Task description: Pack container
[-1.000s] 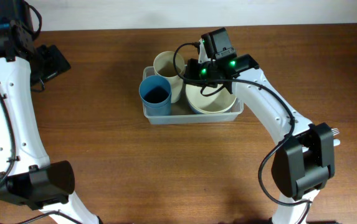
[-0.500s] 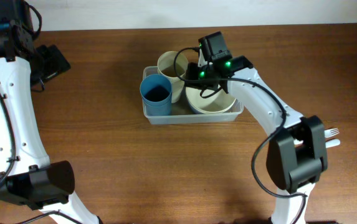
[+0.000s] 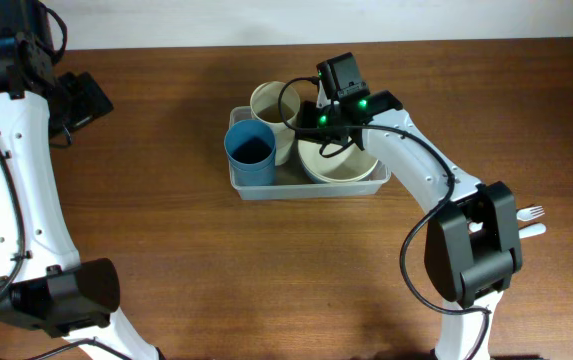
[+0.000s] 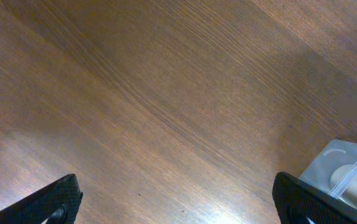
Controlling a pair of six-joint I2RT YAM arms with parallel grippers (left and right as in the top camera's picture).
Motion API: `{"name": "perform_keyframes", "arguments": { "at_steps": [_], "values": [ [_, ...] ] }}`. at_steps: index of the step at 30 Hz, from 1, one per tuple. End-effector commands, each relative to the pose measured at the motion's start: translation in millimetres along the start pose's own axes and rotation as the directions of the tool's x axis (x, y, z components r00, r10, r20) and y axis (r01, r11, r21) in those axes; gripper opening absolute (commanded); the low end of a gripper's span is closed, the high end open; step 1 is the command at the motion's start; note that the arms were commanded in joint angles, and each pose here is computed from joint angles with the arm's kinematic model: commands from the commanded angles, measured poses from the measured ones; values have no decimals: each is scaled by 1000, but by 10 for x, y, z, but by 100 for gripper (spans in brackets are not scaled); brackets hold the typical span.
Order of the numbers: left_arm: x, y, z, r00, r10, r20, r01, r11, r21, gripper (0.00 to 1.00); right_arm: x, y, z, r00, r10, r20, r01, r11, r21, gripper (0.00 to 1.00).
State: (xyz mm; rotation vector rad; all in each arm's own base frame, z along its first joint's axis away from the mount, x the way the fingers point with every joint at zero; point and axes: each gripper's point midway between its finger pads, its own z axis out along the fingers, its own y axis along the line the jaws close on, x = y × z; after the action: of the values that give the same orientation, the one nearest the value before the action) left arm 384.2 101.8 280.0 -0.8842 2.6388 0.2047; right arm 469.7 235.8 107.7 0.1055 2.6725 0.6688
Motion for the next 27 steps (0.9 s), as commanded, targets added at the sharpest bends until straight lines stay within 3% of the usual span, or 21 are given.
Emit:
{"name": "perform_keyframes", "arguments": {
  "at_steps": [1, 27],
  "values": [
    [-21, 24, -32, 1000, 3, 13, -3, 1000, -3, 99, -38, 104, -15, 1000, -10, 13, 10, 1000, -24, 4],
    [-22, 25, -32, 1000, 3, 13, -3, 1000, -4, 100, -52, 294, -30, 999, -37, 7, 38, 992, -124, 4]
  ]
}}
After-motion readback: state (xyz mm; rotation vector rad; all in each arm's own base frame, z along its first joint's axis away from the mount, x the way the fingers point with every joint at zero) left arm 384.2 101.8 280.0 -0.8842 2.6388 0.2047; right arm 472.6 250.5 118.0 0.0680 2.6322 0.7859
